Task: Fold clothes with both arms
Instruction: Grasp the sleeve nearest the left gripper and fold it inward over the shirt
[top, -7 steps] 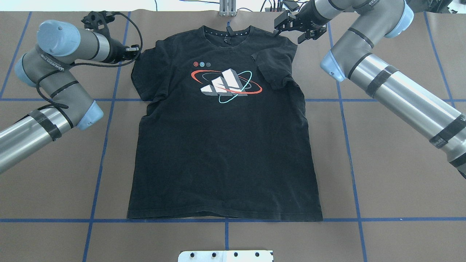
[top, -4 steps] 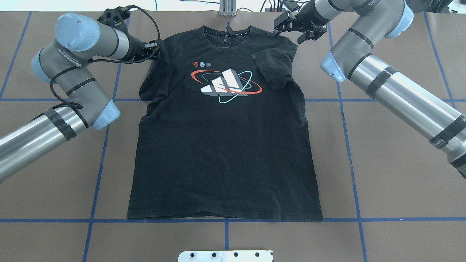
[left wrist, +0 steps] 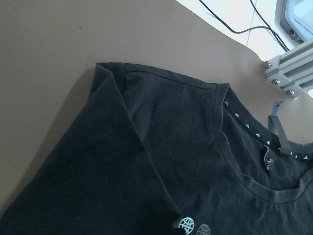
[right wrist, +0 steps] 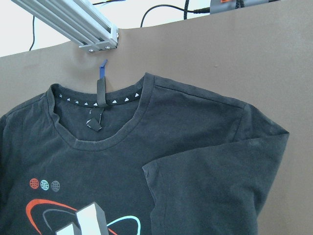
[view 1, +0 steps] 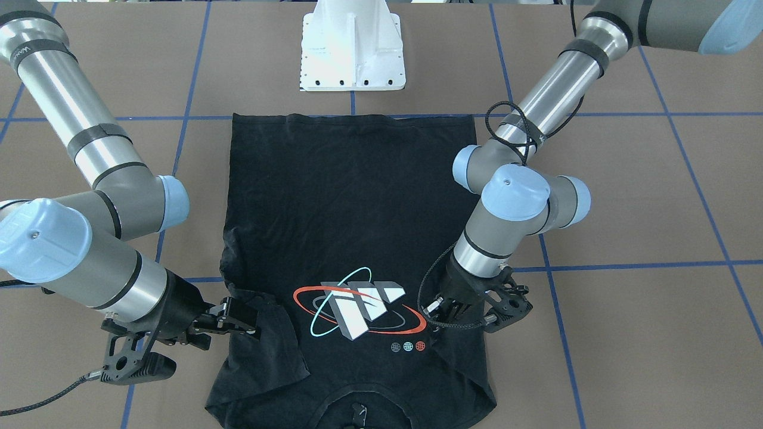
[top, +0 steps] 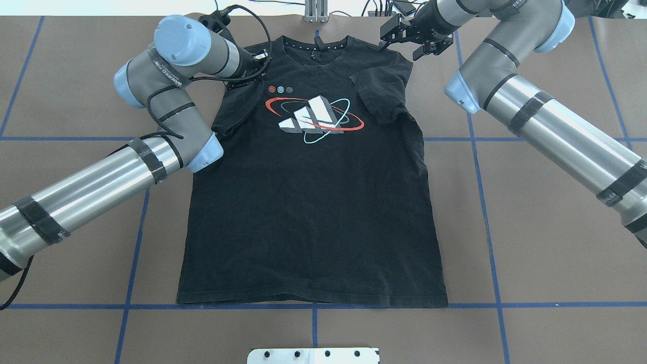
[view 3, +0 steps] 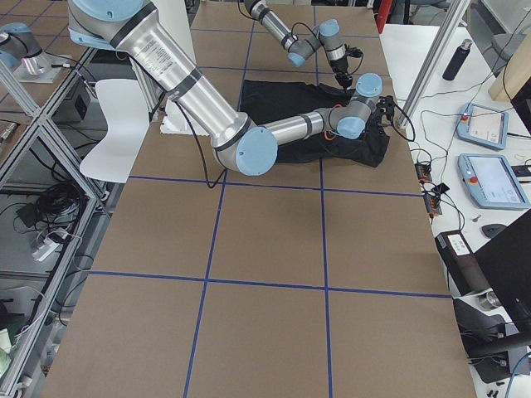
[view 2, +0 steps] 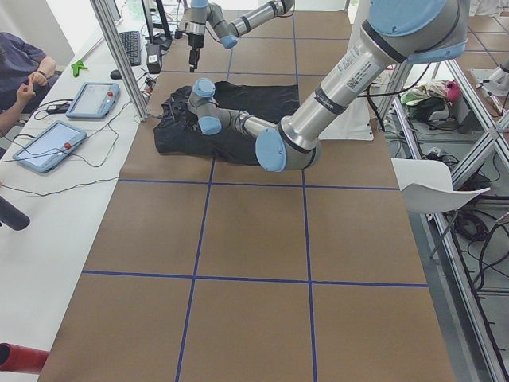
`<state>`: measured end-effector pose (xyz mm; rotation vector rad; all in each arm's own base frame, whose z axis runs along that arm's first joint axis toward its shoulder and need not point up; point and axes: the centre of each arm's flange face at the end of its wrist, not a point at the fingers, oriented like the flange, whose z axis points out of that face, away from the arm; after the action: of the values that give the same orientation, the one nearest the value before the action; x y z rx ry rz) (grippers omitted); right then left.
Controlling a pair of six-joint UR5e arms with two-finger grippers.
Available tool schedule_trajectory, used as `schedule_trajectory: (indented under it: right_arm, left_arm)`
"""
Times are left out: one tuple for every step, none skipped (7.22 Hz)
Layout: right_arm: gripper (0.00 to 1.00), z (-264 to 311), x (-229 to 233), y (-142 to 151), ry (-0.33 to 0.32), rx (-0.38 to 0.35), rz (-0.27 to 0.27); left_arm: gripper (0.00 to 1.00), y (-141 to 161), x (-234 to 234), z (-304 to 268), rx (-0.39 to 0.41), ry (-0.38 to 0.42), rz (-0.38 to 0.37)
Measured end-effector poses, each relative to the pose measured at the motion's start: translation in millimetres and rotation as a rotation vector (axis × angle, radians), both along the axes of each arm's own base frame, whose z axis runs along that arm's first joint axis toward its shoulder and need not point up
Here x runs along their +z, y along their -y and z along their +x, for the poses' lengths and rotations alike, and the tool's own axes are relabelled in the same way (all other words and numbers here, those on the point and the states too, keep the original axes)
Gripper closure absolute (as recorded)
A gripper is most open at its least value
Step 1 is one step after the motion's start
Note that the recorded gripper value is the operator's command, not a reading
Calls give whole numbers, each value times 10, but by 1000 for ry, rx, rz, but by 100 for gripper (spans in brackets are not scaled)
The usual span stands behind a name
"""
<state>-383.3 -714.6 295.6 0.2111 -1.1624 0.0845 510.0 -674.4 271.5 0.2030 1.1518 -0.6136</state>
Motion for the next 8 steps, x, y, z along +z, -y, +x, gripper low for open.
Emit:
schedule_trajectory:
  right_arm:
    - [0,4,4,-7,1,-1,1]
    - [0,7,23,-12,-1,-1,-1]
    - [0,14,47,-13,-2,-1,-2]
    - [0,21,80,-16,-4,0,-4]
    - [0,26,114,-21,-5,0,-5]
    - [0,28,134,-25,-6,0,-6]
    - [0,26,146,-29,-6,0,-7]
    - [0,24,147,-31,-6,-1,-6]
  left_arm:
    - [100,-1,-102,117,-17,-22,-20]
    - [100,-46,-183,249,-24,-51,-39]
    - [100,-89,-213,350,-31,-70,-50]
    - [100,-118,-251,416,-42,-86,-53]
    - [100,-149,-307,466,-52,-111,-59]
    - [100,-162,-321,494,-69,-129,-61]
    - [85,-152,-297,504,-90,-132,-59]
    - [42,-142,-272,504,-101,-133,-56]
